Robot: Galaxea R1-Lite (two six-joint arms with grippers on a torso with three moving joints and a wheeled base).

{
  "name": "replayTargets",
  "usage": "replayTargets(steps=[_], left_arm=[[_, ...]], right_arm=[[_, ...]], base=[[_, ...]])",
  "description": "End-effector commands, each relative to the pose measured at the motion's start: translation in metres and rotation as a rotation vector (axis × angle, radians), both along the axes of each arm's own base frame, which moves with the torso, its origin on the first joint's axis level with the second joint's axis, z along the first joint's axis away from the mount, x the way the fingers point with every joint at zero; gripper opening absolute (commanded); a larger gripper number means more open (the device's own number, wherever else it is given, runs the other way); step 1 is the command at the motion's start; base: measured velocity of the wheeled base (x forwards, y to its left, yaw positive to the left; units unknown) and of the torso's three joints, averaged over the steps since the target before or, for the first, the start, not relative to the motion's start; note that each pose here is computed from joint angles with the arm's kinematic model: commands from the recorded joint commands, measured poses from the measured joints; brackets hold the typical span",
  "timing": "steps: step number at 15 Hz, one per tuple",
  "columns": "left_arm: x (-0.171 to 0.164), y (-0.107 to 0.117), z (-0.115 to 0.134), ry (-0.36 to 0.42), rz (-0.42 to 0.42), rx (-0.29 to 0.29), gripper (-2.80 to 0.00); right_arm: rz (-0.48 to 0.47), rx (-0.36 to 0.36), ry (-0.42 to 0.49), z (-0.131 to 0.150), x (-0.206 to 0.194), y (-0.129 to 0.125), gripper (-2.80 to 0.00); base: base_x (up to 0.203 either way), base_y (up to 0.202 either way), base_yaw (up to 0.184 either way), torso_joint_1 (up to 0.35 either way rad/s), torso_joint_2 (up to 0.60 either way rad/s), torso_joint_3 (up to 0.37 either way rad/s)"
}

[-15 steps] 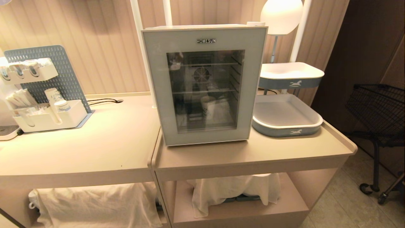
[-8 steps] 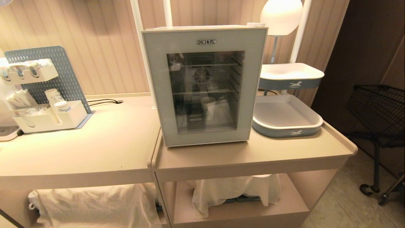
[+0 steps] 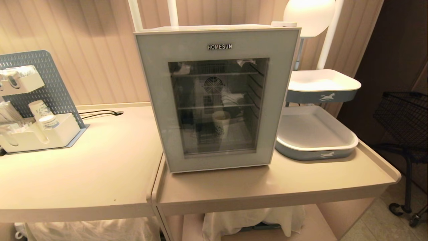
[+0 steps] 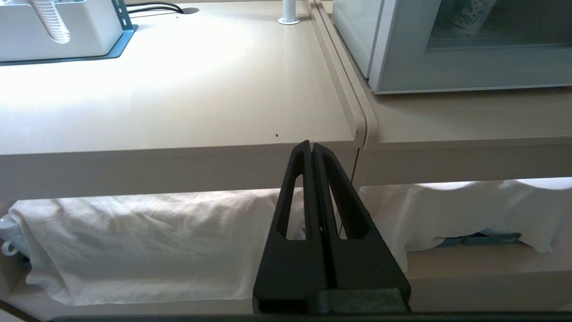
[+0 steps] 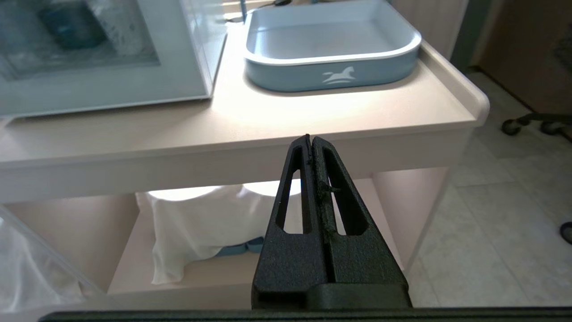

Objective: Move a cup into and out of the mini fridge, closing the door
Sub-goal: Open the freezer door

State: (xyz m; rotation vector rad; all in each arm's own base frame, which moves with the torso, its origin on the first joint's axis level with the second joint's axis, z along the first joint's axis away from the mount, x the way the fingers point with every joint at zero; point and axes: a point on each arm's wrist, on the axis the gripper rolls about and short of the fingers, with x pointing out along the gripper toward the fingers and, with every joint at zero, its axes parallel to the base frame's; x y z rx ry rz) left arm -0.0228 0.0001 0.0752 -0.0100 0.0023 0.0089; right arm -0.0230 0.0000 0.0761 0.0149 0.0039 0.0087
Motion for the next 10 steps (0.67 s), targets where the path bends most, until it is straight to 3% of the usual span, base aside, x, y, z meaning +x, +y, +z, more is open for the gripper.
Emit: replayTargets(steps=[1, 3, 5, 7, 9, 10], left_arm=[[0.000, 0.000, 0.000, 0.001, 0.000, -0.001, -2.80], [0.000, 0.000, 0.001, -0.007, 0.005, 0.000, -2.80], [-0.008, 0.001, 0.025, -0.074, 0.038, 0.015, -2.80], [-0.031, 0.002, 0.079, -0.139, 0.098, 0.015, -2.80], [-0.069, 0.003, 0.153, -0.209, 0.140, -0.011, -2.80], [-0.078, 0.003, 0.191, -0.205, 0.157, -0.030, -2.80]], right_arm=[[0.000, 0.000, 0.001, 0.000, 0.000, 0.000, -2.80], [0.000, 0.000, 0.001, 0.000, 0.000, 0.000, -2.80], [0.000, 0.000, 0.001, 0.000, 0.000, 0.000, -2.80], [-0.001, -0.001, 0.002, 0.000, 0.000, 0.000, -2.80], [-0.001, -0.001, 0.002, 0.000, 0.000, 0.000, -2.80], [0.000, -0.001, 0.002, 0.000, 0.000, 0.000, -2.80]], base=[[0.000, 0.000, 0.000, 0.000, 0.00, 0.000], [0.000, 0.000, 0.000, 0.000, 0.00, 0.000], [0.000, 0.000, 0.000, 0.000, 0.00, 0.000], [0.000, 0.000, 0.000, 0.000, 0.00, 0.000], [0.000, 0.000, 0.000, 0.000, 0.00, 0.000], [0.000, 0.000, 0.000, 0.000, 0.00, 0.000]])
